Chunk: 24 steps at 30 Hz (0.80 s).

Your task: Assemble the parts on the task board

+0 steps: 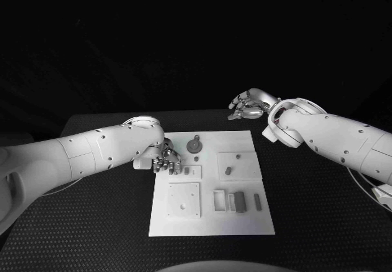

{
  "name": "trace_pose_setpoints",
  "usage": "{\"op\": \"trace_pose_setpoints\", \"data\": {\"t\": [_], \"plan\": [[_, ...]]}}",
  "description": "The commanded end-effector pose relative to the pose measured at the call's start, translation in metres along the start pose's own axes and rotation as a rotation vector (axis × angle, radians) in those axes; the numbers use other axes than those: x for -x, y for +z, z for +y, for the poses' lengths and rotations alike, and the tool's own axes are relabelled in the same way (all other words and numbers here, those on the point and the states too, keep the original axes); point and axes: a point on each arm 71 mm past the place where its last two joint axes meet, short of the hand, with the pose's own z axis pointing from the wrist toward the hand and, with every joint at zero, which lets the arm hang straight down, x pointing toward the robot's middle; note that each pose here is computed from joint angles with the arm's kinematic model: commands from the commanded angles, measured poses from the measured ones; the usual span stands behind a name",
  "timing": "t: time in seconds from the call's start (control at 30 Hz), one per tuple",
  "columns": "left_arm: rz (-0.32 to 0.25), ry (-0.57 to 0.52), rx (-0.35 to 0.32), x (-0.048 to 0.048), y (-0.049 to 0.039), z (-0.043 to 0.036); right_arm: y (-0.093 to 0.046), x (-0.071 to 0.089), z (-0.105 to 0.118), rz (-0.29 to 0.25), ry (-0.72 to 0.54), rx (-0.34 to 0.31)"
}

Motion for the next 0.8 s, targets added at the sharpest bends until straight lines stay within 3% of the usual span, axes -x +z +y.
{"op": "trace_pose_setpoints", "data": {"t": [0.03, 0.33, 0.47, 0.63, 0.73, 0.8], "plan": [[-0.022, -0.017, 0.024, -0.0034, 0.0032, 0.0070, 0.000, -0.002, 0.000, 0.012, 0.002, 0.010], [-0.124, -0.124, 0.008, 0.0072, -0.0026, 0.0259, -0.001, -0.001, -0.002, 0.009, 0.002, 0.005], [-0.180, -0.192, -0.025, 0.0202, -0.0104, 0.0279, -0.002, -0.002, -0.003, 0.009, 0.002, 0.004], [-0.317, -0.304, -0.090, 0.0393, -0.0234, 0.0328, -0.002, -0.002, -0.004, 0.010, 0.003, 0.002], [-0.375, -0.345, -0.130, 0.0434, -0.0297, 0.0343, -0.002, -0.002, -0.005, 0.010, 0.003, 0.000], [-0.400, -0.347, -0.178, 0.0435, -0.0323, 0.0302, -0.003, -0.002, -0.006, 0.009, 0.000, -0.002]]}}
